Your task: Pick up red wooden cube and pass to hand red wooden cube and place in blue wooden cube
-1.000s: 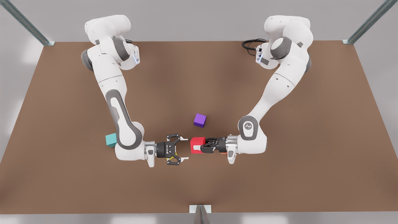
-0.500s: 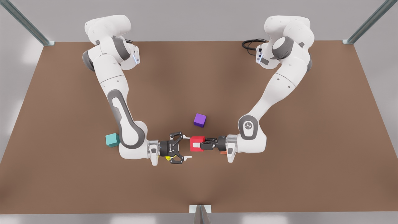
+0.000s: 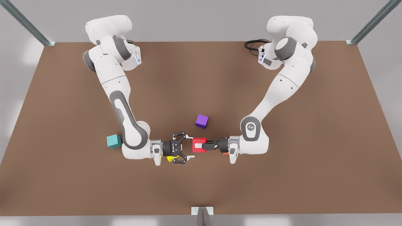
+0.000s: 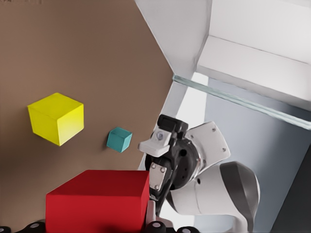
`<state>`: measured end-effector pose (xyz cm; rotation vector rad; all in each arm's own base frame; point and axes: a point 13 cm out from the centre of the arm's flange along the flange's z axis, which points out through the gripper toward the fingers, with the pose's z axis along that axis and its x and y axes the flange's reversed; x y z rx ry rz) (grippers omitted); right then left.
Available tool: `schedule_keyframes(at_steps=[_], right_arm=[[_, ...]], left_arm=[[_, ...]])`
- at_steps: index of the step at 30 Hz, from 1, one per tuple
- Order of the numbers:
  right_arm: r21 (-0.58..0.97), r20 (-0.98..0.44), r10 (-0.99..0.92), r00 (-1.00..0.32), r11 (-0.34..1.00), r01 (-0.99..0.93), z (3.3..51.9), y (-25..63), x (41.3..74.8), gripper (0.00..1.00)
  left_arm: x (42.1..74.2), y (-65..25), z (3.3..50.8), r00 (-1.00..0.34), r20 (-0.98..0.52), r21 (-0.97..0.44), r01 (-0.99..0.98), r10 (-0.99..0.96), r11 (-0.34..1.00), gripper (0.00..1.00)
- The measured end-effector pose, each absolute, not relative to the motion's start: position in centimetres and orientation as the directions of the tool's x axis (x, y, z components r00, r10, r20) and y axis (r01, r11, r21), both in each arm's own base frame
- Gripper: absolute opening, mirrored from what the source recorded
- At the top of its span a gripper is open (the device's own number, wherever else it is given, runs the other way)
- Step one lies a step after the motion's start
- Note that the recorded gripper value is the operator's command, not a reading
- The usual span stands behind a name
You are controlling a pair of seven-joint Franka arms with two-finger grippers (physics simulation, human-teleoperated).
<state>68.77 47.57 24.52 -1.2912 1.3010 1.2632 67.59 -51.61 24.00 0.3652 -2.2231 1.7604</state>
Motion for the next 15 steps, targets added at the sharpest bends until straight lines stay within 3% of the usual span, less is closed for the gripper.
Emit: schedule_keyframes(at_steps=[15], right_arm=[[0.098, -0.994, -0.057, -0.094, -0.08, -0.992, 24.6, 49.8, 67.2, 1.0]], left_arm=[[67.6, -51.8, 24.1, -0.941, 0.339, -0.918, -0.334, -0.015, 0.214, 0.64]])
